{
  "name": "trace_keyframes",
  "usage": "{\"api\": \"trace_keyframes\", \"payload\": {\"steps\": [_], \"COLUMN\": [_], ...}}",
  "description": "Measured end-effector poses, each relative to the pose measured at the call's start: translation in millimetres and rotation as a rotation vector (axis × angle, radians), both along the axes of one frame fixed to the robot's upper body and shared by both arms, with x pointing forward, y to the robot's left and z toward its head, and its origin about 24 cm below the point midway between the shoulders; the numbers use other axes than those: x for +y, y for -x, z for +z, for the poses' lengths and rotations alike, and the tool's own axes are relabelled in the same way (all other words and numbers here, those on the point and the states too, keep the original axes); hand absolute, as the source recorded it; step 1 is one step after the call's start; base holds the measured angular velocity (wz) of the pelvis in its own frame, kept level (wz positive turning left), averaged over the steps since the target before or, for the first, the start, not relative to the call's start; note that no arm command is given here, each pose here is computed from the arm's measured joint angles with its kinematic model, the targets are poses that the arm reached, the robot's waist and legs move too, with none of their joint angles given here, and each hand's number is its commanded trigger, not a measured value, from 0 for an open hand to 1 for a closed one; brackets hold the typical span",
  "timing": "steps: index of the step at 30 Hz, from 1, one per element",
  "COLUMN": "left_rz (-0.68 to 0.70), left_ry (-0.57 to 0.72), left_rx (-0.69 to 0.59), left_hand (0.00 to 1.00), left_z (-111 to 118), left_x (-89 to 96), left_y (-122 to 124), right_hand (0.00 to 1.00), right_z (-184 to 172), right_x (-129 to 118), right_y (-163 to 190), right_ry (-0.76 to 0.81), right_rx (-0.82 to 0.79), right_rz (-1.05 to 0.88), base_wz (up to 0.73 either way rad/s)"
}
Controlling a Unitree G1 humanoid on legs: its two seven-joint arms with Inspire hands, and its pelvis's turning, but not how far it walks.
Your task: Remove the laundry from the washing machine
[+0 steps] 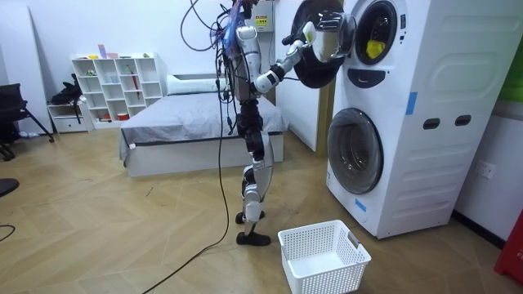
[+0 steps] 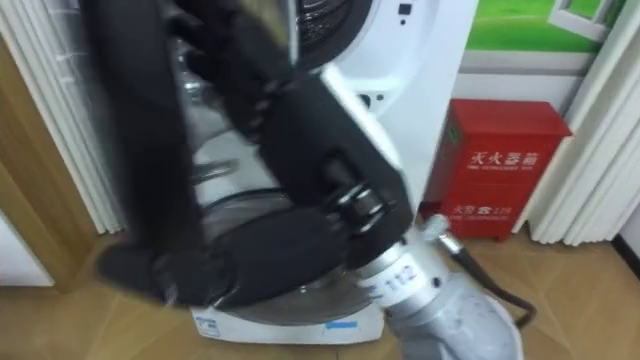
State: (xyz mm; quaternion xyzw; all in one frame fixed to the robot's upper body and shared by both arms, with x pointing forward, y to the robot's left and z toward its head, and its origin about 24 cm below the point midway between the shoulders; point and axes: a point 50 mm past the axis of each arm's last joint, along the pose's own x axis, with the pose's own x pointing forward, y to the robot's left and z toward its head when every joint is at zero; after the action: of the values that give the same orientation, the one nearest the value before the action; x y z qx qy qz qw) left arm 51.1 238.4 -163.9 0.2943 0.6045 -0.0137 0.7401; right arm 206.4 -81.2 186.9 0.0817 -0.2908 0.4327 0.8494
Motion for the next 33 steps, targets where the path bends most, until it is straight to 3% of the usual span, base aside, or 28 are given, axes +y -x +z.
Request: {"api": "trace_keyframes", "payload": {"steps": [8,20,33], "left_rz": [-0.008,0.001,0.018], "left_ry": [0.009,0.021,0.020], "left_rx": [-0.001,0.017,0.013], "left_hand": [0.00,0.00,0.00], "left_z": [0.1,-1.1,-0.9], "left_x": [1.2,-1.9,-0.6], "left_y": [-1.1,1.0,2.0], "right_hand": [0.00,0.00,0.00], "right_z": [-25.6,-41.9,-46.3], "right_x": [17.5,38.5,33.8], "right_y": [-5.6,-11.9,-12.3], "right_ry": [0.107,0.230,0.224], "right_rx": [0.118,0.171,0.201], "right_rz": [0.121,0.189,0.153], "base_wz": [0.15,0.19,-0.01]}}
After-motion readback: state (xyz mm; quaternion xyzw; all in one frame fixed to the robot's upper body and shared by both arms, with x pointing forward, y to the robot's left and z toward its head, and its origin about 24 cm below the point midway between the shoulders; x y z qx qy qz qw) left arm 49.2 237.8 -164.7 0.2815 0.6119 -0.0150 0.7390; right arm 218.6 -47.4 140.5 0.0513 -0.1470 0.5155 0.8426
